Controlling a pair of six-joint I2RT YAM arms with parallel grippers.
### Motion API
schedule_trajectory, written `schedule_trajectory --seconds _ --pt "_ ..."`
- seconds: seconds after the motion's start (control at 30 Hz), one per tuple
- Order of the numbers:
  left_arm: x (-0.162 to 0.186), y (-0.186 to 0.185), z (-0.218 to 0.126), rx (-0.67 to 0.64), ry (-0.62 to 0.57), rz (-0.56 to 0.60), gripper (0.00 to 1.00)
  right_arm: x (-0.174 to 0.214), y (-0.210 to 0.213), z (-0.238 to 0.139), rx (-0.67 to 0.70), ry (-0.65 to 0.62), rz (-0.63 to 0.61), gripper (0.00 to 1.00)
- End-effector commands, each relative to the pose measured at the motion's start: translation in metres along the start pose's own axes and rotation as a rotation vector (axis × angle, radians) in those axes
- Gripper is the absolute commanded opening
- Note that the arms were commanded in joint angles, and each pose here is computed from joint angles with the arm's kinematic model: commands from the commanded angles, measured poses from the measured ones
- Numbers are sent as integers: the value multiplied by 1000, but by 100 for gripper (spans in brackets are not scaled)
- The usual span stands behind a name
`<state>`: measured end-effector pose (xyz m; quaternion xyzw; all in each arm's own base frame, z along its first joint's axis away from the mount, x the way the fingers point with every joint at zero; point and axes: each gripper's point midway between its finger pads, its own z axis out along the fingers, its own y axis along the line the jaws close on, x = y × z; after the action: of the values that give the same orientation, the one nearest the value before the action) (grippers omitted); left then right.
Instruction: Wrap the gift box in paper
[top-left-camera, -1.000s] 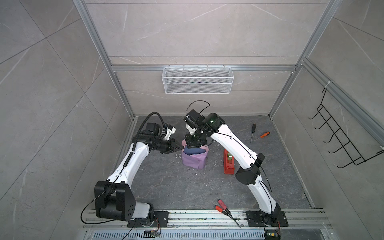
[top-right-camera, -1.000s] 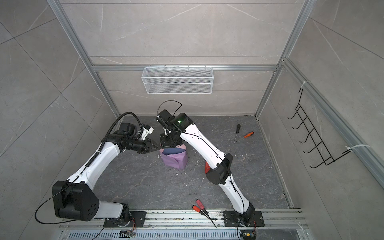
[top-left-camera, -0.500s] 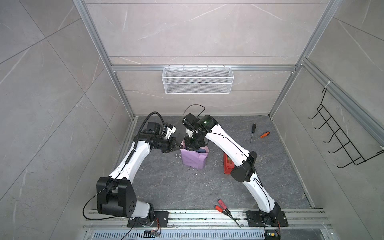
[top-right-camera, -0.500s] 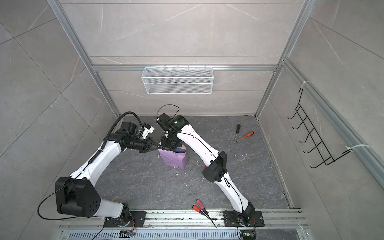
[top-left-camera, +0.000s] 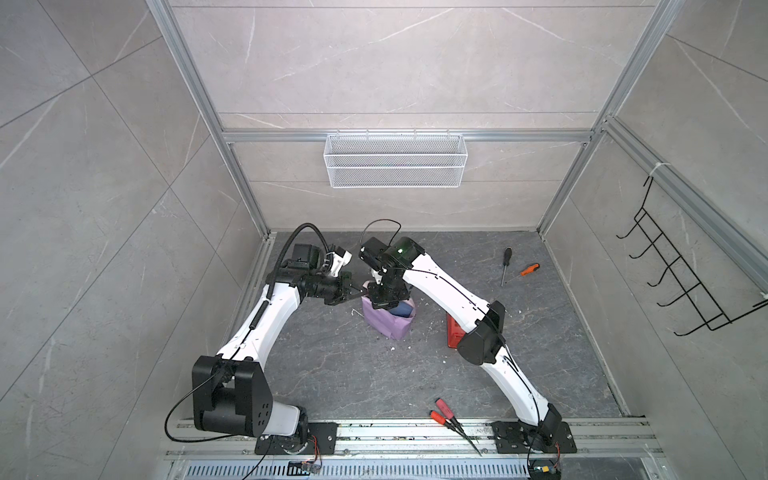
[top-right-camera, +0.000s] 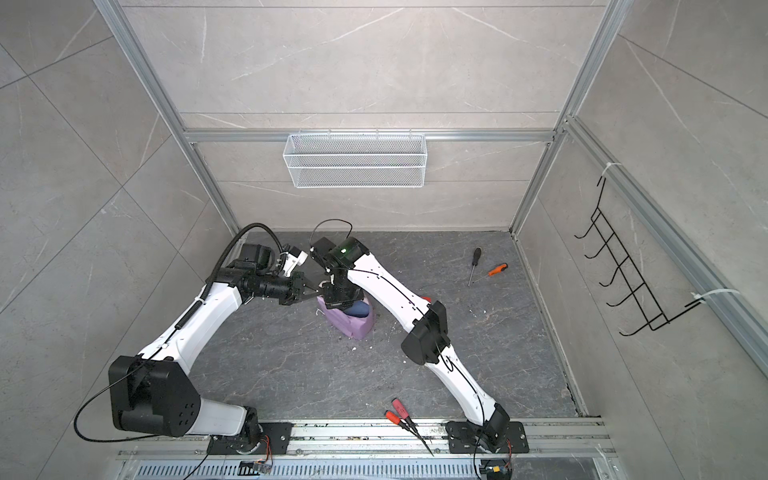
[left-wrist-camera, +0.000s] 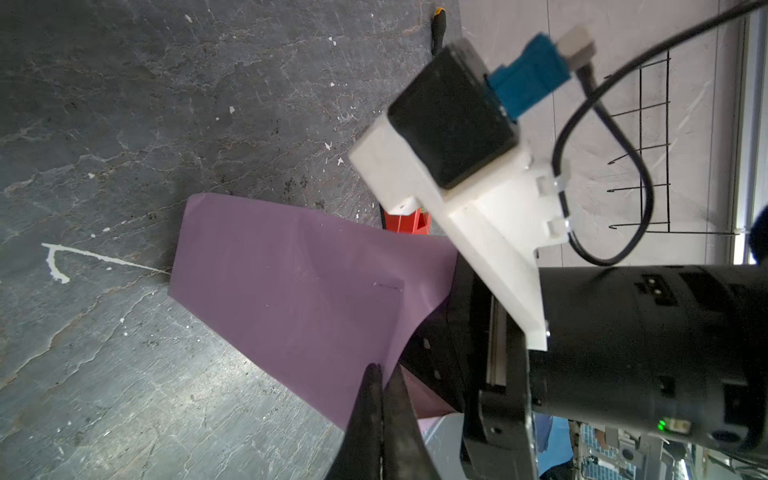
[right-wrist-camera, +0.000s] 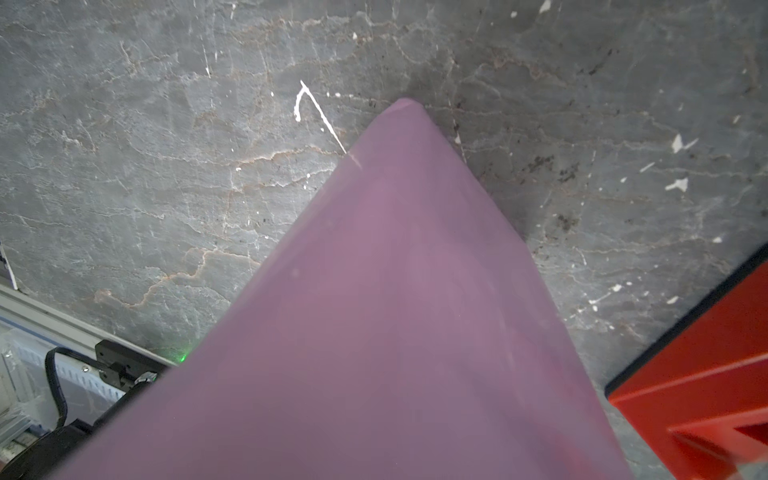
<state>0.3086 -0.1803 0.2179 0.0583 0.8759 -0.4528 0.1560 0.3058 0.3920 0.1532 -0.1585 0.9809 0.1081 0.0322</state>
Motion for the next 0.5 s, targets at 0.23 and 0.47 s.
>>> schedule_trajectory --seconds 0.23,0.47 --pt "-12 -46 -27 149 -85 82 0 14 -17 51 111 100 -14 0" --pt "-12 -48 -35 163 -106 92 0 24 -22 70 120 136 -22 0"
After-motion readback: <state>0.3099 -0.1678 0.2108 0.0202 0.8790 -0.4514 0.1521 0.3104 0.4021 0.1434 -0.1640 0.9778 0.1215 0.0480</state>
